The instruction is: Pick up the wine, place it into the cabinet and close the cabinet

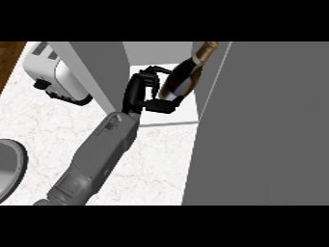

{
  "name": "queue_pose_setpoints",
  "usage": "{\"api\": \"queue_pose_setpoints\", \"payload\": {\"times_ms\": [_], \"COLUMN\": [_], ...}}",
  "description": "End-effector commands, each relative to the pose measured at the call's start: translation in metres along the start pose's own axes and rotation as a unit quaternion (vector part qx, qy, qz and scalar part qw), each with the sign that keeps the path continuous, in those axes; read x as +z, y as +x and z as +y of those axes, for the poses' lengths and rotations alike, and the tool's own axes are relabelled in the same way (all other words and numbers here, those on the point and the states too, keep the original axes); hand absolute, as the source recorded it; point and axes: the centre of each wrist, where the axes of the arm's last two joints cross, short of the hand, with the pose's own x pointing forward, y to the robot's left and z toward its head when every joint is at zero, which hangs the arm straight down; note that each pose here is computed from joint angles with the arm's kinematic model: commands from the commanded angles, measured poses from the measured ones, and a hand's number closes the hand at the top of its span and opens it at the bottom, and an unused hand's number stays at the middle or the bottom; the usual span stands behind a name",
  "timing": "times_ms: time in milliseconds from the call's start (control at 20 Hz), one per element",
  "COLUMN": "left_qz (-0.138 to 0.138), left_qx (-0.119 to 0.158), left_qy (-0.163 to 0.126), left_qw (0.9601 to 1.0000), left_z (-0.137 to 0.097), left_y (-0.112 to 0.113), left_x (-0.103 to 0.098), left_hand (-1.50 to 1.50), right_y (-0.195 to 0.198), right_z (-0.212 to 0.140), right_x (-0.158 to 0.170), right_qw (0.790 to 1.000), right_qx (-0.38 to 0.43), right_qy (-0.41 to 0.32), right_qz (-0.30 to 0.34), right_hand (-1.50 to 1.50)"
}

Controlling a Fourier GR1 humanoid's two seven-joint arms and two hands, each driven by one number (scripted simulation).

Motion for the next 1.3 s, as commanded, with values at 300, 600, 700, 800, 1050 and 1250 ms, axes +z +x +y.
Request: {"api": "queue_pose_setpoints", "payload": {"times_ms": [300,600,700,800,1050,1250], "left_qz": [0.049,0.062,0.055,0.050,0.027,0.025], "left_qx": [-0.005,-0.001,-0.006,-0.008,-0.048,-0.080], "left_qy": [0.054,0.060,0.073,0.080,0.104,0.116], "left_qw": [0.9973,0.9963,0.9958,0.9955,0.9931,0.9898], "left_z": [0.002,0.008,0.009,0.013,0.031,0.041], "left_y": [0.011,0.008,0.006,0.003,0.004,0.014], "left_x": [-0.026,-0.030,-0.030,-0.029,-0.033,-0.042], "left_hand": [1.50,1.50,1.50,1.50,1.50,-1.50], "right_y": [0.034,0.034,0.030,0.024,0.023,0.021], "right_z": [-0.006,-0.006,-0.003,-0.006,-0.006,-0.003], "right_x": [0.015,0.017,0.020,0.014,0.017,0.018], "right_qw": [0.998,0.998,0.998,0.998,0.998,0.997], "right_qx": [-0.055,-0.056,-0.063,-0.052,-0.057,-0.060], "right_qy": [0.013,0.020,0.014,0.017,0.026,0.031], "right_qz": [-0.021,-0.009,-0.014,-0.011,-0.022,-0.024], "right_hand": [-1.50,-1.50,-1.50,-1.50,-1.50,-1.50]}}
